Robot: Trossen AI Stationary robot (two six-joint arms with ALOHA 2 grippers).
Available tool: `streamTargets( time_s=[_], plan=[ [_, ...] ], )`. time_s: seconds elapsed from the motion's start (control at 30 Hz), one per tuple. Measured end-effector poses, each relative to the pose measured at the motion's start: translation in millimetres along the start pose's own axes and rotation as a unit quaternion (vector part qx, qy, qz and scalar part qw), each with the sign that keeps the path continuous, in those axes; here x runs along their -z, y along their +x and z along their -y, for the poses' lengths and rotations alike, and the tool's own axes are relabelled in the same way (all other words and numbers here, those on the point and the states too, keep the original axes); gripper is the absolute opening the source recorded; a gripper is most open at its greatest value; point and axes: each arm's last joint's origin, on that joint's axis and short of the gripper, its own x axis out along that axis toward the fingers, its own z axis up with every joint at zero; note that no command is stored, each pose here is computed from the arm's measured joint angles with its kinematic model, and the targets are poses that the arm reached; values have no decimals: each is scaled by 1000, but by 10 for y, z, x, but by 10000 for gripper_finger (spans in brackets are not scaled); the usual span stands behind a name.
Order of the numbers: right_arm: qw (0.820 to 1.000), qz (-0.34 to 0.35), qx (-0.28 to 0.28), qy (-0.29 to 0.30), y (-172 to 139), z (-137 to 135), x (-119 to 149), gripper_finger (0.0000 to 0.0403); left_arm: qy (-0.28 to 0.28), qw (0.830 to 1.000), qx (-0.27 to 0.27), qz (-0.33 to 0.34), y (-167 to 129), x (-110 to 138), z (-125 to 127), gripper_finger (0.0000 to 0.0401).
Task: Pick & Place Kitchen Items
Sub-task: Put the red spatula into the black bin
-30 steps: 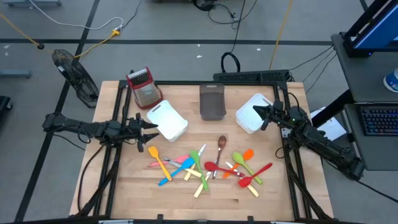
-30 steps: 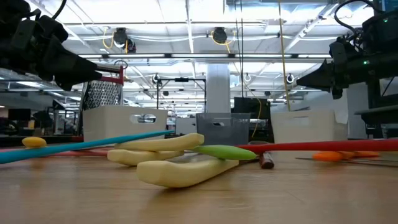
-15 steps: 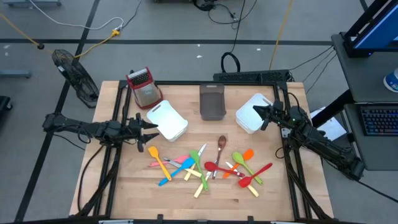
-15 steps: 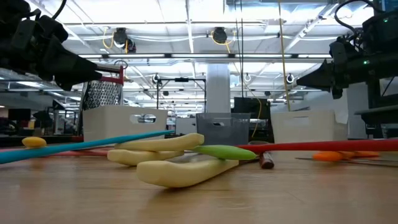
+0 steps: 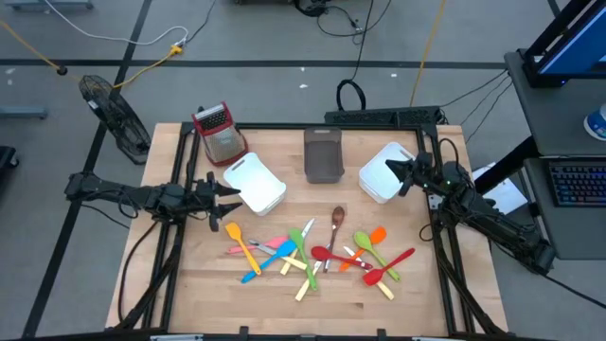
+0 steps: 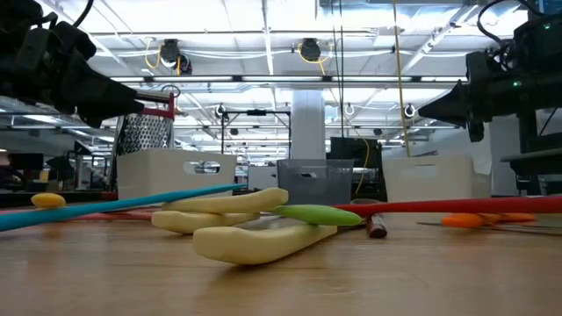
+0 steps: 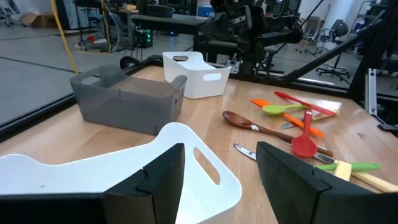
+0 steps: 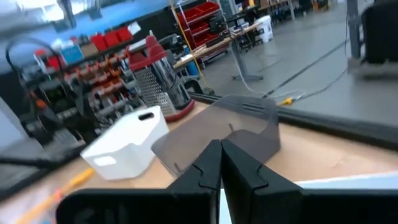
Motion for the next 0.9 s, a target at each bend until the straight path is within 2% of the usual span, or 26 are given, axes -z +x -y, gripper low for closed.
streamTargets(
  time_s=[0.17, 0.53, 0.8, 0.9],
  plan=[
    [1000, 0, 0, 24, 0, 0, 0, 4, 10, 1000, -3, 0, 0, 0, -2, 205],
    [999, -9, -13, -42, 0, -6, 10, 4, 14, 1000, -16, 2, 0, -2, -9, 205],
    [1000, -15, -26, 9, -1, -13, 12, 4, 14, 1000, -17, 2, 0, -2, -9, 205],
    [998, -20, -58, 10, -2, -36, 4, 4, 14, 1000, -17, 2, 0, -2, -9, 205]
  ],
)
